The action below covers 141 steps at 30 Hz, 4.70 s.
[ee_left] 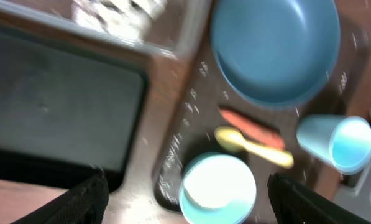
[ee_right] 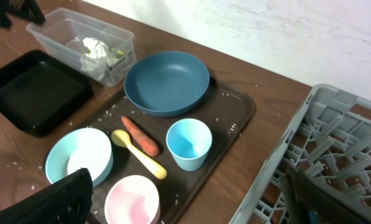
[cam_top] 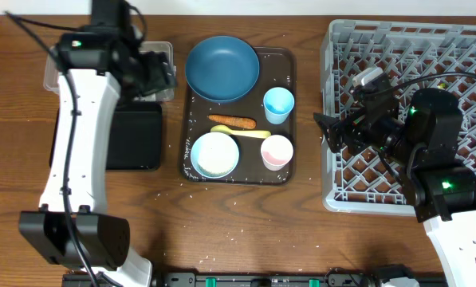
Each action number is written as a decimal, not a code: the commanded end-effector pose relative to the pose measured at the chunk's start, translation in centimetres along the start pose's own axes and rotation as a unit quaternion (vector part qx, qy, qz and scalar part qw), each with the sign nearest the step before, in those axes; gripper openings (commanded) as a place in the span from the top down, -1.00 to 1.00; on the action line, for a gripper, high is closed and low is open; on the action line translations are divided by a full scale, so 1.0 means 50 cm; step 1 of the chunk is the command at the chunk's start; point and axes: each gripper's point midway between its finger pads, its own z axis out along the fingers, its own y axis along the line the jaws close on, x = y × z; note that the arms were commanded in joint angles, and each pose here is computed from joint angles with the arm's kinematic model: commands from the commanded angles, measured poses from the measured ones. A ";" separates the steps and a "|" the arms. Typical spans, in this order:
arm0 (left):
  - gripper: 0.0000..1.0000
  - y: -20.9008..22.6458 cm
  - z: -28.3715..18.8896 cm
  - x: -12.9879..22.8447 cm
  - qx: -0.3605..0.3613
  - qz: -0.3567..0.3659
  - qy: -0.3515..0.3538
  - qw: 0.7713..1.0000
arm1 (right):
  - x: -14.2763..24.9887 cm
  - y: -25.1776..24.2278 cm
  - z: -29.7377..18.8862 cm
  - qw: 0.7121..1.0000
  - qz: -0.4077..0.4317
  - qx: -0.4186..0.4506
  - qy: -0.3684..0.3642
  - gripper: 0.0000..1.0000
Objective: Sort waste into correct bins and load items into the dishwasher rack
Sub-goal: 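Grasp the light-blue rice bowl with the left gripper, then tip the rice bowl over the black tray to pour out rice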
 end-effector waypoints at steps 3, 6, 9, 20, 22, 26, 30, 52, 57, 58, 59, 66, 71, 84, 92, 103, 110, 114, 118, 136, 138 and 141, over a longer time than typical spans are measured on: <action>-0.68 -0.073 -0.001 0.045 0.022 0.059 0.018 0.998 | -0.013 0.013 -0.003 1.000 0.025 -0.013 -0.005 -0.91; -0.68 -0.102 0.001 0.064 0.029 0.084 0.024 0.996 | -0.001 0.014 -0.004 0.999 0.030 -0.014 0.006 -0.99; -0.68 -0.117 0.000 0.088 0.034 0.096 0.042 0.994 | 0.014 0.017 -0.004 0.999 0.038 -0.016 0.021 -0.99; -0.56 -0.105 0.039 0.170 0.027 0.074 0.122 0.989 | 0.062 0.024 -0.008 0.996 0.061 -0.019 0.069 -0.98; -0.51 -0.108 0.069 0.192 0.024 0.082 0.134 0.987 | 0.067 0.020 -0.006 0.995 0.063 -0.014 0.074 -0.99; -0.49 -0.125 0.137 0.243 0.023 0.093 0.149 0.984 | 0.071 0.010 -0.004 0.995 0.063 -0.001 0.079 -0.99; -0.49 -0.147 0.203 0.305 0.023 0.133 0.153 0.979 | 0.078 0.009 -0.003 0.994 0.066 0.000 0.086 -0.97; 0.38 -0.088 0.330 0.423 -0.049 0.201 0.131 0.969 | 0.090 0.009 -0.004 0.993 0.071 0.002 0.098 -0.91; 0.81 -0.080 0.332 0.424 -0.057 0.202 0.131 0.969 | 0.090 0.009 -0.004 0.993 0.071 0.002 0.098 -0.91; 0.88 -0.080 0.332 0.424 -0.057 0.202 0.131 0.969 | 0.090 0.009 -0.004 0.993 0.071 0.002 0.098 -0.90; 0.87 -0.081 0.331 0.424 -0.056 0.202 0.130 0.969 | 0.090 0.009 -0.004 0.993 0.071 0.002 0.098 -0.91; 0.88 -0.110 0.290 0.393 -0.051 0.197 0.124 0.971 | 0.087 0.008 -0.003 0.993 0.069 0.003 0.095 -0.91; 0.88 -0.145 0.222 0.333 -0.020 0.179 0.094 0.979 | 0.085 0.008 -0.003 0.993 0.068 0.003 0.093 -0.92; 0.88 0.007 0.089 0.117 0.118 -0.011 0.014 0.993 | 0.081 0.007 -0.002 0.994 0.067 0.003 0.089 -0.91; 0.88 0.135 0.102 0.037 0.193 -0.112 -0.003 0.975 | 0.079 0.006 -0.002 0.994 0.066 0.003 0.087 -0.91; 0.88 0.183 0.113 0.014 0.401 -0.155 0.017 0.903 | 0.069 0.004 0.000 0.995 0.062 0.004 0.077 -0.89; 0.88 0.188 0.097 0.003 0.488 -0.182 0.019 0.854 | 0.069 0.004 0.000 0.995 0.062 0.004 0.077 -0.89; 0.88 0.176 0.034 -0.015 0.569 -0.202 0.014 0.797 | 0.069 0.004 0.000 0.995 0.066 0.005 0.077 -0.86; 0.88 0.197 0.027 -0.020 0.569 -0.232 0.017 0.788 | 0.070 0.004 0.000 0.995 0.065 0.005 0.077 -0.86; 0.88 0.238 0.019 -0.027 0.563 -0.318 0.046 0.762 | 0.074 0.005 -0.001 0.994 0.068 0.004 0.082 -0.86; 0.88 0.238 0.019 -0.027 0.562 -0.321 0.048 0.761 | 0.076 0.006 -0.001 0.994 0.068 0.004 0.084 -0.87; 0.88 0.238 0.019 -0.027 0.562 -0.321 0.048 0.761 | 0.079 0.006 -0.001 0.994 0.070 0.004 0.087 -0.88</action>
